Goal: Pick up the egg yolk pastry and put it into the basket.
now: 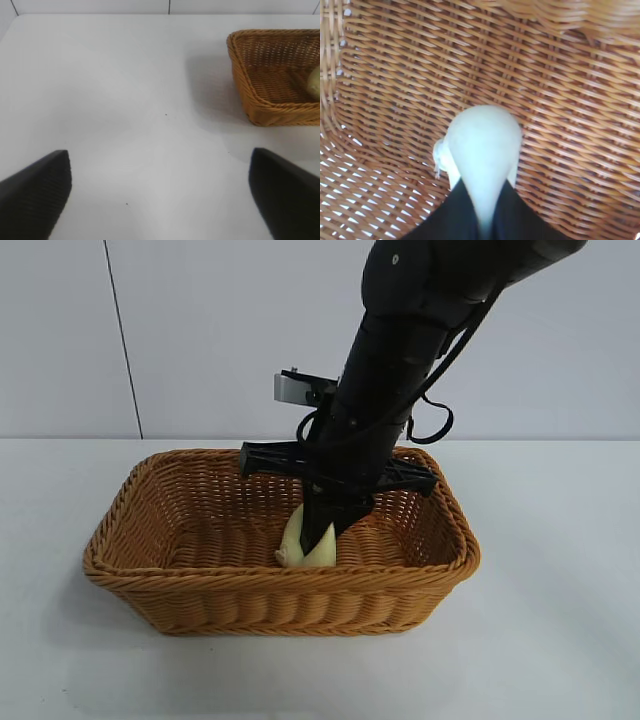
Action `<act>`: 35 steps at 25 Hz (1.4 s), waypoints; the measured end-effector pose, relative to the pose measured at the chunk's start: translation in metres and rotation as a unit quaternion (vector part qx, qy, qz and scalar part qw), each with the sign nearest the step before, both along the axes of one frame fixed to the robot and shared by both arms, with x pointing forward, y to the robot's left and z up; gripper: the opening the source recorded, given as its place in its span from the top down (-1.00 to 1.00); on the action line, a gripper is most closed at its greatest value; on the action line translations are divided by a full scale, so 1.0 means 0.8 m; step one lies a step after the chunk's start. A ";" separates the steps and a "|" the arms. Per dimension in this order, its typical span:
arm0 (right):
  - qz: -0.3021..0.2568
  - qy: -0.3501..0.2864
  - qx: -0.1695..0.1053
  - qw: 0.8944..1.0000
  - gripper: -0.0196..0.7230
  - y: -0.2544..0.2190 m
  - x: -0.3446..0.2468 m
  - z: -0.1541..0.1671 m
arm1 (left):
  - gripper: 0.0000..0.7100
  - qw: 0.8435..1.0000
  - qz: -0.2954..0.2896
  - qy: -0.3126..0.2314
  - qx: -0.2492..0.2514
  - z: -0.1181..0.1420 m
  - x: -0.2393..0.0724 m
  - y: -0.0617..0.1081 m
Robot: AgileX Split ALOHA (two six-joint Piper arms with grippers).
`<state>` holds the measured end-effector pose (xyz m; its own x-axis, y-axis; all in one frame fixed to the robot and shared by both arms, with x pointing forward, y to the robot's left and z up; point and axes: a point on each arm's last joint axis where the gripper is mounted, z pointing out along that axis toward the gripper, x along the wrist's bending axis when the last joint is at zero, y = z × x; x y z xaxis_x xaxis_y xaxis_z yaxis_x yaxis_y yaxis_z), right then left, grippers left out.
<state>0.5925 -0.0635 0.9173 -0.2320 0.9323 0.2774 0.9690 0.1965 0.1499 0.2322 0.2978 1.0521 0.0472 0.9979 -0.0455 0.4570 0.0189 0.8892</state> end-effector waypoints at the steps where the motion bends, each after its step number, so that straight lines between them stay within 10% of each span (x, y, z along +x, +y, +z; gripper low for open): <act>1: 0.000 0.000 0.000 1.000 0.51 0.000 0.000 0.000 | -0.95 1.000 0.000 0.000 0.000 0.000 0.000 0.000; 5: 0.007 -0.003 0.001 1.000 -0.49 0.000 0.000 0.003 | -0.95 1.000 0.000 0.000 0.000 0.000 0.000 0.000; 8: 0.017 -0.023 0.008 1.000 -0.73 -0.001 -0.001 0.022 | -0.95 1.000 0.000 0.000 0.000 0.000 0.000 0.000; 13: 0.041 -0.079 0.003 0.996 -0.79 -0.002 0.007 0.087 | -0.95 1.000 0.000 0.000 0.000 0.000 0.000 0.000; 21: 0.033 -0.142 -0.103 0.984 -0.79 -0.027 0.031 0.174 | -0.95 1.000 0.000 0.000 0.000 0.000 0.000 0.000; 35: -0.145 -0.102 -0.149 0.973 -0.79 -0.224 0.092 0.178 | -0.95 1.000 0.000 0.000 0.000 0.000 0.000 0.000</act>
